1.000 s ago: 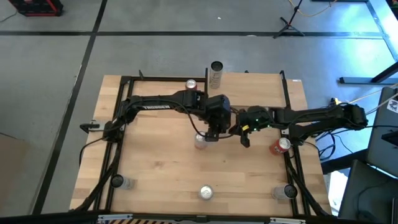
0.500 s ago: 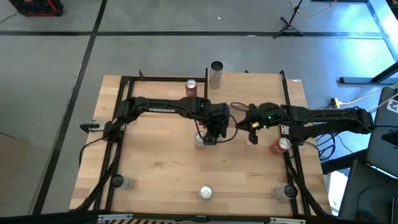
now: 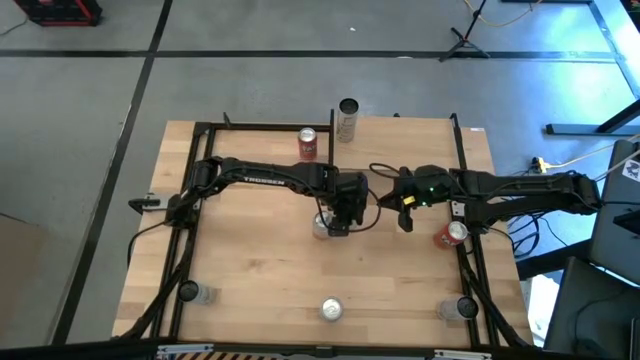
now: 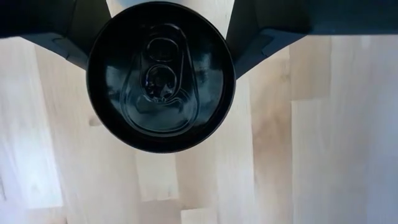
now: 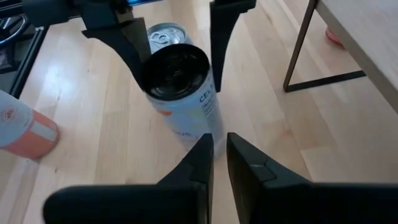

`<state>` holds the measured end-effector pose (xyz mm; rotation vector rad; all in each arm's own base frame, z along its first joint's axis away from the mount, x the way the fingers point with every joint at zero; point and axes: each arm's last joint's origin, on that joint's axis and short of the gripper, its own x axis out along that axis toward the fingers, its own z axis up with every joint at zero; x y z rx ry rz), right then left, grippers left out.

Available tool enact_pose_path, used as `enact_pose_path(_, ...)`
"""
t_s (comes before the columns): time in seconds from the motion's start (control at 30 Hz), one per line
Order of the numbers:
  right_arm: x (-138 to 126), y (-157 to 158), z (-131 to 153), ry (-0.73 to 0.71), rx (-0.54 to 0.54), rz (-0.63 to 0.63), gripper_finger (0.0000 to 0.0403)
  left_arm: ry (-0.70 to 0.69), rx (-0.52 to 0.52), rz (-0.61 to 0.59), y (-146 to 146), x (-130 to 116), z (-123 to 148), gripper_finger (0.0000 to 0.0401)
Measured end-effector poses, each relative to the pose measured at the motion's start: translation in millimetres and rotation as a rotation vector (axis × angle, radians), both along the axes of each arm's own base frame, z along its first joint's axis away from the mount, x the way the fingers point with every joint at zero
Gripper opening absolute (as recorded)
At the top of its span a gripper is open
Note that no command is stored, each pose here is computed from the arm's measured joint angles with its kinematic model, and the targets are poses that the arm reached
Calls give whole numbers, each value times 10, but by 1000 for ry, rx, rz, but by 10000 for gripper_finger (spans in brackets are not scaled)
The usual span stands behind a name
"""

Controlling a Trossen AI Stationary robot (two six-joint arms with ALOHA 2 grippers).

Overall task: Place canned beverage on shelf
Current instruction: Put the middle left black soda can onto the shelf

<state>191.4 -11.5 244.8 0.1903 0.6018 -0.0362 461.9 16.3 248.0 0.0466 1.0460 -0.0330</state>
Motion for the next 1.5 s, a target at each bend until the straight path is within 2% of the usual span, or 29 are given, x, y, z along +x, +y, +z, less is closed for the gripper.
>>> enact_pose_path(0.33,10,0,15,-19,0,2,43,-32,-10,10,-33,27,13,299)
enact_pose_path(0.53,10,1,15,-19,-19,19,106,-23,30,16,-27,-18,95,335)
enact_pose_path(0.67,14,-8,19,-24,-55,5,148,-26,24,28,-50,-72,281,340)
enact_pose_path(0.9,136,-36,-96,29,-127,-18,188,-39,-53,84,-72,-71,303,340)
enact_pose_path(1.03,258,-57,-221,73,-151,-49,189,-25,-72,116,-135,-73,256,340)
enact_pose_path(1.23,412,-59,-287,32,-139,-32,182,-28,29,196,-170,-51,212,341)
enact_pose_path(1.5,393,-40,-287,39,-93,26,182,-2,59,237,-109,-78,197,341)
